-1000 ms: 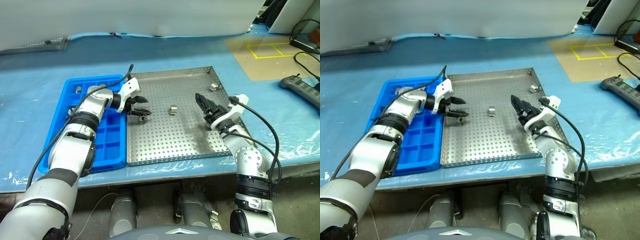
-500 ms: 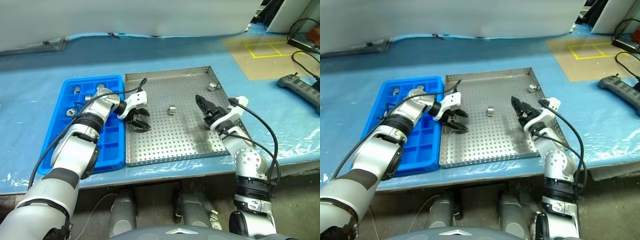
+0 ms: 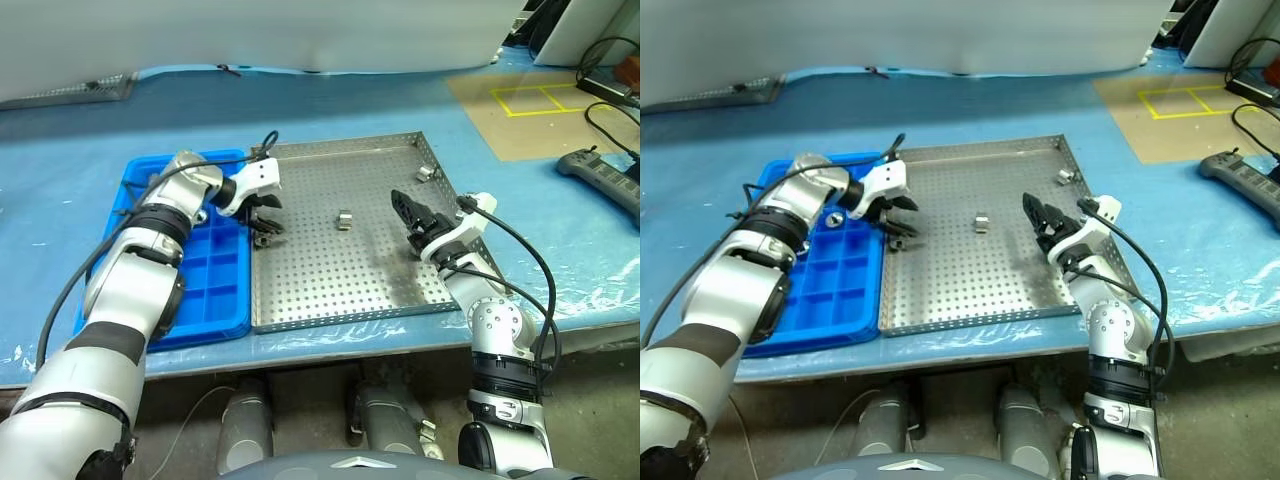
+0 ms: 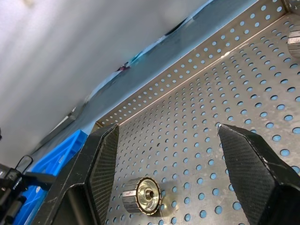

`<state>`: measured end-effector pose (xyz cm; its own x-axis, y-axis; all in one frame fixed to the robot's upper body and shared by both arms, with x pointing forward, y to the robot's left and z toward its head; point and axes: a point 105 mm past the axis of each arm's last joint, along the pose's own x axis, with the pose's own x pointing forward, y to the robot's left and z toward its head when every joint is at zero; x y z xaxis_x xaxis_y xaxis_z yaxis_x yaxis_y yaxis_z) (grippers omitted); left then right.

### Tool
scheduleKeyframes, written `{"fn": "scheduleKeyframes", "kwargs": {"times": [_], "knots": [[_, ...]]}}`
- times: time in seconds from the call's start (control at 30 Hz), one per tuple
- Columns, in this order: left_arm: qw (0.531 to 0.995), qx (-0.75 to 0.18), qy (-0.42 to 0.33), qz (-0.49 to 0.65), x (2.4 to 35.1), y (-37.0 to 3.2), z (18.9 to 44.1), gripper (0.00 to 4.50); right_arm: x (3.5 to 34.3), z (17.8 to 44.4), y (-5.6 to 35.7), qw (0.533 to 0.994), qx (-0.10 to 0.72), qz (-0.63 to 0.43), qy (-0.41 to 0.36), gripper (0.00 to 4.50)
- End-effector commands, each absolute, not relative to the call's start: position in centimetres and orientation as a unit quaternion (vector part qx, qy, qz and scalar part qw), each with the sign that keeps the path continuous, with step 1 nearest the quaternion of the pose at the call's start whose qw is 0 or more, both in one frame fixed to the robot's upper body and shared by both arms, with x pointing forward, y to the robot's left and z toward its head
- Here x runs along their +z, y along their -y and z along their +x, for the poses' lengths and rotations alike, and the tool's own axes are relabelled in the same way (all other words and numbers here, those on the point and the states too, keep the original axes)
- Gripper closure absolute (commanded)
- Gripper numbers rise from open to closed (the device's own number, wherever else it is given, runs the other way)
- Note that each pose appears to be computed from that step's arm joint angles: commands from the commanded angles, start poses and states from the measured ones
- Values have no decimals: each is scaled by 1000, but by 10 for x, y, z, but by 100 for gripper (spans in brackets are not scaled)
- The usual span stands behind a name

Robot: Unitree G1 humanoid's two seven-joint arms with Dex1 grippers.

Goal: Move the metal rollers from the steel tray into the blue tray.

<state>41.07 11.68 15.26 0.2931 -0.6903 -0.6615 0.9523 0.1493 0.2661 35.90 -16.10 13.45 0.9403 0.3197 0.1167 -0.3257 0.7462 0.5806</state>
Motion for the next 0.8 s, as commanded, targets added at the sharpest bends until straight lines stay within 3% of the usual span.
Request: {"fn": "scheduleKeyframes", "kwargs": {"times": [0.03, 0.17, 0.3, 0.47, 0.57, 0.7, 0.8], "knots": [[726, -558, -193, 354, 176, -123, 413, 119, 146, 360, 159, 933, 183, 308, 27, 97], [707, -562, -225, 367, 163, -130, 408, 119, 146, 361, 158, 933, 184, 308, 27, 97], [674, -565, -274, 390, 125, -137, 400, 119, 144, 361, 158, 933, 181, 309, 27, 97], [658, -587, -295, 369, 104, -126, 391, 119, 141, 361, 158, 935, 179, 305, 24, 97], [648, -583, -308, 382, 96, -123, 390, 178, 141, 361, 159, 936, 177, 302, 25, 97], [652, -573, -301, 395, 97, -121, 394, 310, 142, 361, 160, 937, 174, 301, 26, 97], [688, -565, -262, 371, 112, -108, 403, 327, 141, 360, 161, 937, 172, 303, 26, 97]]}}
